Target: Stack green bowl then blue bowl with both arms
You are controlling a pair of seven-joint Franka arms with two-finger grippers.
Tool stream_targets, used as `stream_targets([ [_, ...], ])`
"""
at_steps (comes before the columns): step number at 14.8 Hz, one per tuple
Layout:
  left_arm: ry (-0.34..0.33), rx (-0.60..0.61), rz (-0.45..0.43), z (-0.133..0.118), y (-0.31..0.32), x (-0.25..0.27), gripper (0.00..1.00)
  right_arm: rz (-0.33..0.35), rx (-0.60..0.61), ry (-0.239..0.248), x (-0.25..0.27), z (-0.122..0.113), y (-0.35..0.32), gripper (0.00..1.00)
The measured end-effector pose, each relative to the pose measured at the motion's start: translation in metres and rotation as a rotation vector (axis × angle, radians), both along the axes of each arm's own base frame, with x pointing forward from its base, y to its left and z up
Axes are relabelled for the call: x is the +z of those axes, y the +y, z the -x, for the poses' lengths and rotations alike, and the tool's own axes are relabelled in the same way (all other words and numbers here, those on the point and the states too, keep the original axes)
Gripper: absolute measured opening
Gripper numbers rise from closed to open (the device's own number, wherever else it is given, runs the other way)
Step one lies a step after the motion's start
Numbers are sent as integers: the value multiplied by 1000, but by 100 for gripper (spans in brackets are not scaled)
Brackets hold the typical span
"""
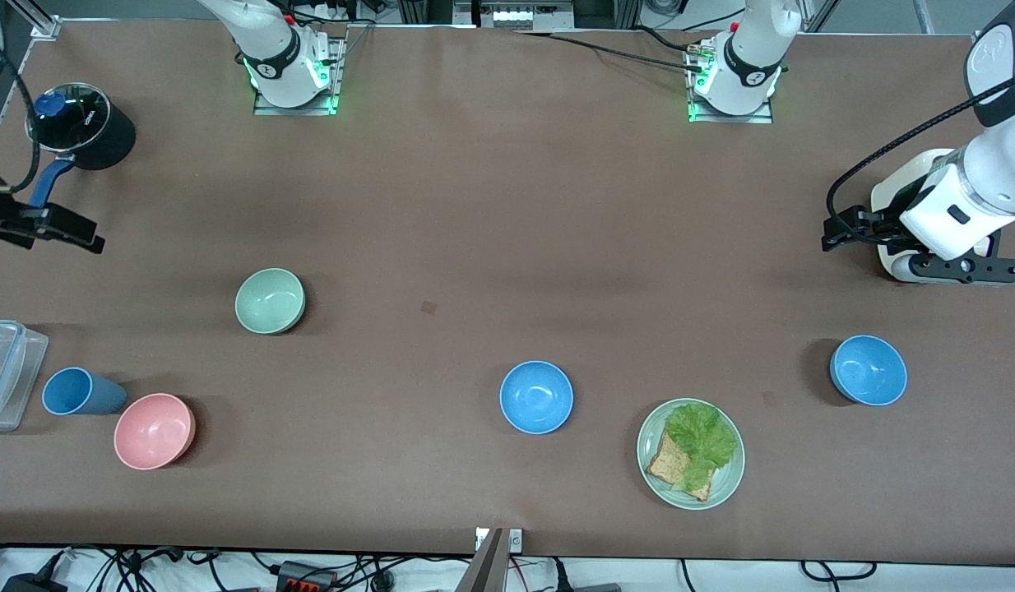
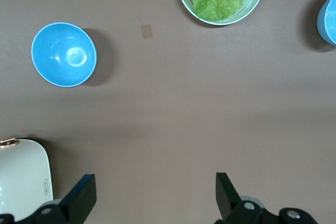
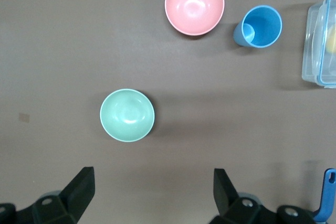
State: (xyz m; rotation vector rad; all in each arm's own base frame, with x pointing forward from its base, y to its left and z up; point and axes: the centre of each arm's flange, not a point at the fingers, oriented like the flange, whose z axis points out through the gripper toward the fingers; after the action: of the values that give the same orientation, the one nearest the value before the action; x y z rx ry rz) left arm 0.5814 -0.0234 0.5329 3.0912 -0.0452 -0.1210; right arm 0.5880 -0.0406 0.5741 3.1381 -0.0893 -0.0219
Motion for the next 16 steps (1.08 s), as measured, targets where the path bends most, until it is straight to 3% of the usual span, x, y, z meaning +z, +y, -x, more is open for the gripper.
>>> stream_targets([
  [4, 1, 1, 0, 0, 0, 0, 100, -3, 0, 2, -6, 20, 0, 100],
  [13, 15, 2, 0, -2, 2, -7, 100, -2, 2, 1, -9, 19, 1, 100],
  [16, 49, 1, -27, -12, 10, -32, 100, -3, 5, 56, -45, 10, 3, 100],
])
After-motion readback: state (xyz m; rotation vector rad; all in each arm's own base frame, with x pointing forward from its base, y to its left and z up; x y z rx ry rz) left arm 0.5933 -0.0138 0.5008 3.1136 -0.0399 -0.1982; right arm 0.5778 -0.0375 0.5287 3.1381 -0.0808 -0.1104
